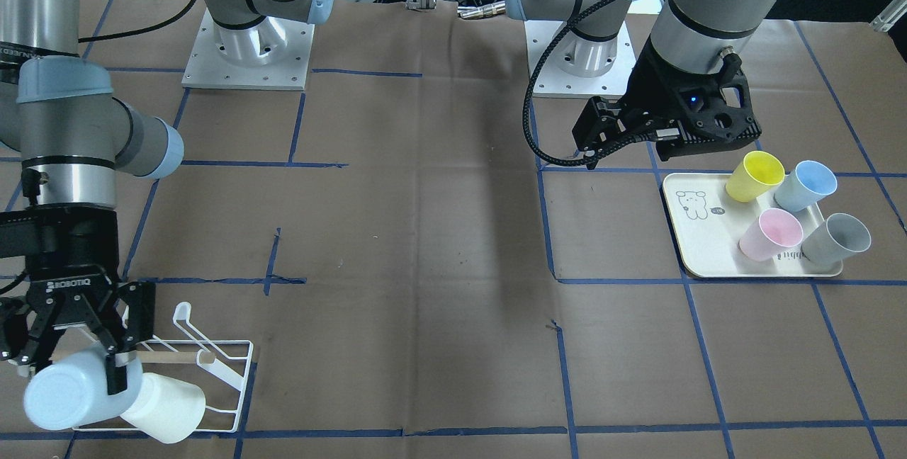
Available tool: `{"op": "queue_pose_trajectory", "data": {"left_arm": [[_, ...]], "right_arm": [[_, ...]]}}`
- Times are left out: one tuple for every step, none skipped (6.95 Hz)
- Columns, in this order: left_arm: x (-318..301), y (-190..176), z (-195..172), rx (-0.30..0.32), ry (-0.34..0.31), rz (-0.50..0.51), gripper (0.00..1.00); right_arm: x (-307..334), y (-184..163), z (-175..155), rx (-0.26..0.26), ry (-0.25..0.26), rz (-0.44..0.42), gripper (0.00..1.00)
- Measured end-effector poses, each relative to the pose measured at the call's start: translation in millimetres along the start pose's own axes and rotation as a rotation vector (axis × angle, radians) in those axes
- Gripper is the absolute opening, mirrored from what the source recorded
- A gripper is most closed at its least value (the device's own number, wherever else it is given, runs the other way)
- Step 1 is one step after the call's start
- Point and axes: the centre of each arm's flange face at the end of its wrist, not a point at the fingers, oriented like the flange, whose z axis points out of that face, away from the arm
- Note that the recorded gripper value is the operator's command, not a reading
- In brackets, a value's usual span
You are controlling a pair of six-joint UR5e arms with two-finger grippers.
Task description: Transfer IKEA cup to right arm and place on rack
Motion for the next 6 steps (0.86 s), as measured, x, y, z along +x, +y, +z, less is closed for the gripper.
{"op": "queue_pose_trajectory", "data": {"left_arm": [[-1.4, 5.2, -1.6, 0.009, 0.002, 0.028, 1.0], [-3.5, 9.1, -1.5, 0.017, 0.005, 0.041, 1.0], [-5.7, 11.0, -1.0, 0.023, 0.007, 0.044, 1.0], [-7.1, 11.2, -0.2, 0.025, 0.007, 0.045, 1.0], [-7.9, 10.5, 0.5, 0.026, 0.007, 0.045, 1.0], [-7.8, 9.6, 0.6, 0.029, 0.008, 0.045, 1.0]], "right_arm": [[15.8, -2.9, -3.0, 0.049, 0.03, -0.025, 0.06], [28.7, -1.1, -5.8, 0.101, 0.058, -0.051, 0.06], [52.6, 8.3, -7.2, 0.13, 0.095, -0.058, 0.05], [79.3, 20.2, -9.1, 0.141, 0.12, -0.054, 0.05], [97.3, 30.2, -9.7, 0.151, 0.115, -0.052, 0.05], [107.1, 38.9, -7.0, 0.152, 0.107, -0.05, 0.05]]}}
